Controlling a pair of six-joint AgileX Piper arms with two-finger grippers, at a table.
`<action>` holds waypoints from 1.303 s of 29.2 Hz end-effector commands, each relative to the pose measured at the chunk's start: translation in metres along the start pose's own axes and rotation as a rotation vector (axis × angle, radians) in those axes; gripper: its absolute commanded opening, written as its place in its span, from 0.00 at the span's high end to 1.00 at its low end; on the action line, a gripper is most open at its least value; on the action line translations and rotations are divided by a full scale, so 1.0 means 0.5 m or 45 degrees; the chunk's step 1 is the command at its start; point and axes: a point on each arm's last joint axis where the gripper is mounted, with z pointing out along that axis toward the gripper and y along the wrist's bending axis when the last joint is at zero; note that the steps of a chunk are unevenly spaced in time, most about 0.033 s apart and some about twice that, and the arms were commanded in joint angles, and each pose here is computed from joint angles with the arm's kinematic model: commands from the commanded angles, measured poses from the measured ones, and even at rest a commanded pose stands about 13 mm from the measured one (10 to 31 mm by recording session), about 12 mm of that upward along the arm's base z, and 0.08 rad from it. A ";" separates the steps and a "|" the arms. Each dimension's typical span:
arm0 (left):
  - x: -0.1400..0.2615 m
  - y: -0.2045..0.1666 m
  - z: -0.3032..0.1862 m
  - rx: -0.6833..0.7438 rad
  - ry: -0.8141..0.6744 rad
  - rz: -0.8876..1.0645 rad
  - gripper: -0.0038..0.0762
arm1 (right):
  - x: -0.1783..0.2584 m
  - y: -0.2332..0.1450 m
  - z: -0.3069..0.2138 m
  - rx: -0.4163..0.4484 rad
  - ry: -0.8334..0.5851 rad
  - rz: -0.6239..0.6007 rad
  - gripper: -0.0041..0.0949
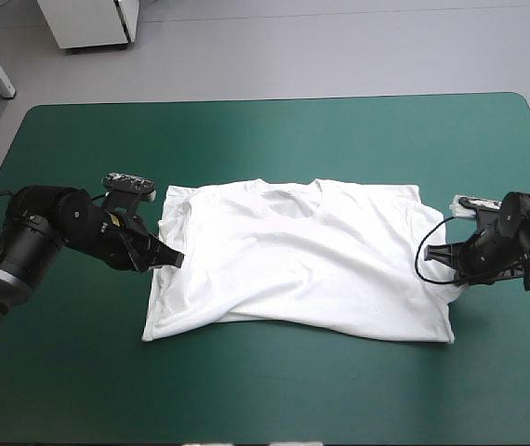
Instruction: Fold the cloth
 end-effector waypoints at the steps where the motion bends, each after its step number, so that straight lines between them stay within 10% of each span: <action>1: -0.009 -0.010 -0.034 0.024 -0.110 -0.005 0.78 | -0.012 0.021 -0.053 -0.108 -0.120 -0.016 0.97; 27: -0.009 -0.010 -0.034 0.024 -0.110 -0.001 0.78 | -0.018 0.167 0.033 -0.255 0.029 -0.222 0.96; 38: -0.009 -0.010 -0.034 0.024 -0.110 -0.001 0.78 | -0.008 0.173 0.019 -0.299 0.136 -0.244 0.49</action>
